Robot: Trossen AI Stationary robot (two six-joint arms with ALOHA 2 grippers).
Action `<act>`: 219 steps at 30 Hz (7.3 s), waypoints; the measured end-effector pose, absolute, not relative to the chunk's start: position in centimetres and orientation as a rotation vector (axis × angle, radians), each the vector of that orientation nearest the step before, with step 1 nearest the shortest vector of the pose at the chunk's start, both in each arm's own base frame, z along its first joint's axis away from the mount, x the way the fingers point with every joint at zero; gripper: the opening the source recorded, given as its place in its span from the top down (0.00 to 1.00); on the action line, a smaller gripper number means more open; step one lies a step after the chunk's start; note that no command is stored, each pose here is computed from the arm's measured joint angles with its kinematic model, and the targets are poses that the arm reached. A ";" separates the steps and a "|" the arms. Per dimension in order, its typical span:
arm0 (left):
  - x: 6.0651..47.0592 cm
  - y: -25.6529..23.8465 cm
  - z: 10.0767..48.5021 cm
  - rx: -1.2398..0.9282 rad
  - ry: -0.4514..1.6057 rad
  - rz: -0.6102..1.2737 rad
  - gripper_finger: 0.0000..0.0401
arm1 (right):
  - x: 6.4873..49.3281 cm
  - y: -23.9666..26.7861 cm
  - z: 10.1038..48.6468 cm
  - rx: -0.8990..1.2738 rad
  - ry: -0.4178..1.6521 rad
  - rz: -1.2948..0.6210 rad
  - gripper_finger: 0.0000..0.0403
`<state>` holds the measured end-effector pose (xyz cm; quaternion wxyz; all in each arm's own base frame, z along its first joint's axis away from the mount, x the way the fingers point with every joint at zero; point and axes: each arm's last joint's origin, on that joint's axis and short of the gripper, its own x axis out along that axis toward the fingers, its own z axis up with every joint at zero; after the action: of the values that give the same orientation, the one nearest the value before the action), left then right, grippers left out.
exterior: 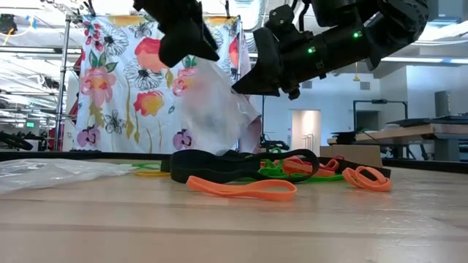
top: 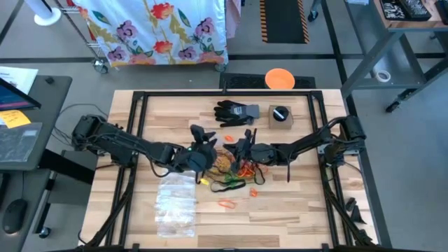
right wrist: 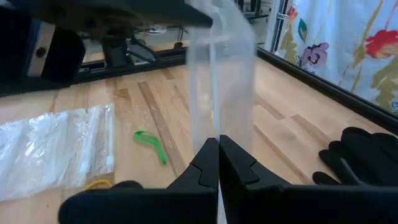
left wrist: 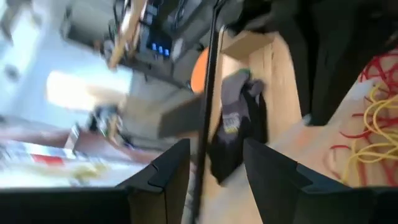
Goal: Sort rubber bands
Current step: Open the transparent zip bag
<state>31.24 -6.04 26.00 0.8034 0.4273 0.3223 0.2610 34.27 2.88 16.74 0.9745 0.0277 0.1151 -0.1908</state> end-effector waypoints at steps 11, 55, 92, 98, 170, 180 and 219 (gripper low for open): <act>31.5 -5.6 25.8 1.074 0.763 0.260 0.63 | 34.3 3.0 16.7 -0.013 0.254 -0.355 1.00; 31.1 -3.6 26.5 0.995 0.881 0.528 0.97 | 34.7 3.2 17.6 -0.036 0.205 -0.369 1.00; 30.6 -4.9 28.7 0.555 0.872 0.278 1.00 | 37.1 4.6 21.8 -0.089 0.131 -0.417 1.00; 30.4 -5.2 28.8 0.574 0.864 0.315 1.00 | 37.2 4.4 21.9 -0.092 0.124 -0.409 1.00; 29.7 -4.7 29.0 0.417 0.837 0.488 1.00 | 35.0 6.0 21.9 -0.121 0.274 -0.650 0.87; 29.7 -4.6 29.0 0.423 0.834 0.499 1.00 | 35.0 6.0 21.9 -0.163 0.287 -0.679 0.50; 30.9 -5.3 29.7 0.424 0.735 0.385 1.00 | 35.8 4.8 23.2 -0.106 0.173 -0.577 1.00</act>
<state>30.88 -5.28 29.72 0.8934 0.2044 0.3544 0.1856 35.77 4.80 23.17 0.9535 -0.0522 0.0853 -0.2842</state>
